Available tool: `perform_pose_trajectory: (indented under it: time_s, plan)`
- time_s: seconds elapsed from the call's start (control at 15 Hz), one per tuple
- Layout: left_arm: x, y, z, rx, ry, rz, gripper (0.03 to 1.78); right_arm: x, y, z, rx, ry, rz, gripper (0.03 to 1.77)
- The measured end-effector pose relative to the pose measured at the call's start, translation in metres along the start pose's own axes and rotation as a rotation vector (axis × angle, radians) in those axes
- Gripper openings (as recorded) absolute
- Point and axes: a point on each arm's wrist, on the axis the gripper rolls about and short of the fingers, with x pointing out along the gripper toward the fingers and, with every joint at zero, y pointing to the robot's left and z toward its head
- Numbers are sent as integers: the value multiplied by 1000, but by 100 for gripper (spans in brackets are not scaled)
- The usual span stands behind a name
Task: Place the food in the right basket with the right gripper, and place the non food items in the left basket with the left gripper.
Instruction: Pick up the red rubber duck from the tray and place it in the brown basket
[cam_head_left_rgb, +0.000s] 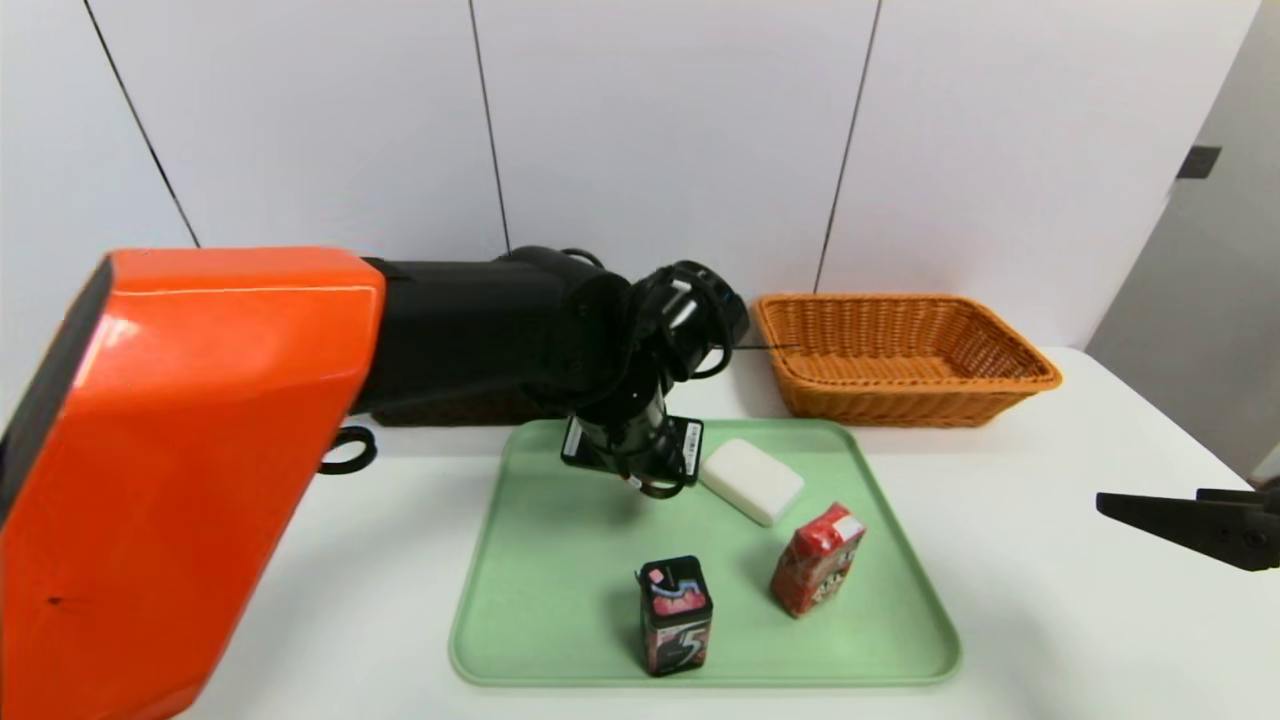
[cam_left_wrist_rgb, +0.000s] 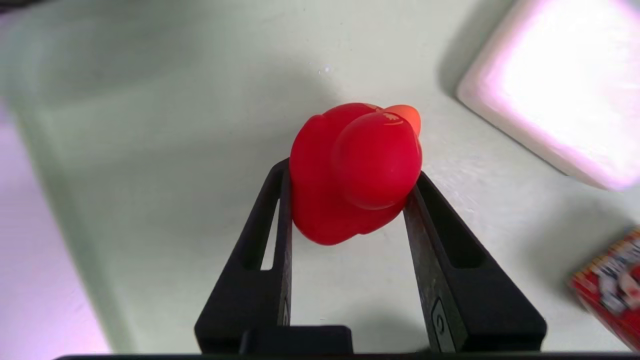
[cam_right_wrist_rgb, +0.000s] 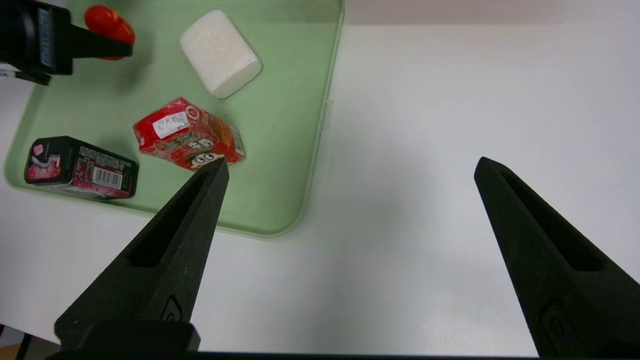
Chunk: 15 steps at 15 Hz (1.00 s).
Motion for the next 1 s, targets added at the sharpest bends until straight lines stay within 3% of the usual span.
perform_pose_trajectory:
  time_s: [0.33, 0.53, 0.73, 1.0]
  plan:
    - [-77, 18, 12, 54, -137, -62, 68, 0, 0, 0, -1, 1, 2, 170]
    - [-103, 42, 23, 85, -214, -50, 68, 0, 0, 0, 0, 0, 2, 170]
    - [-102, 81, 43, 44, -279, 18, 67, 0, 0, -3, 0, 5, 1, 170]
    - [-69, 127, 63, -26, -285, 116, 67, 0, 0, -5, -1, 9, 2, 170]
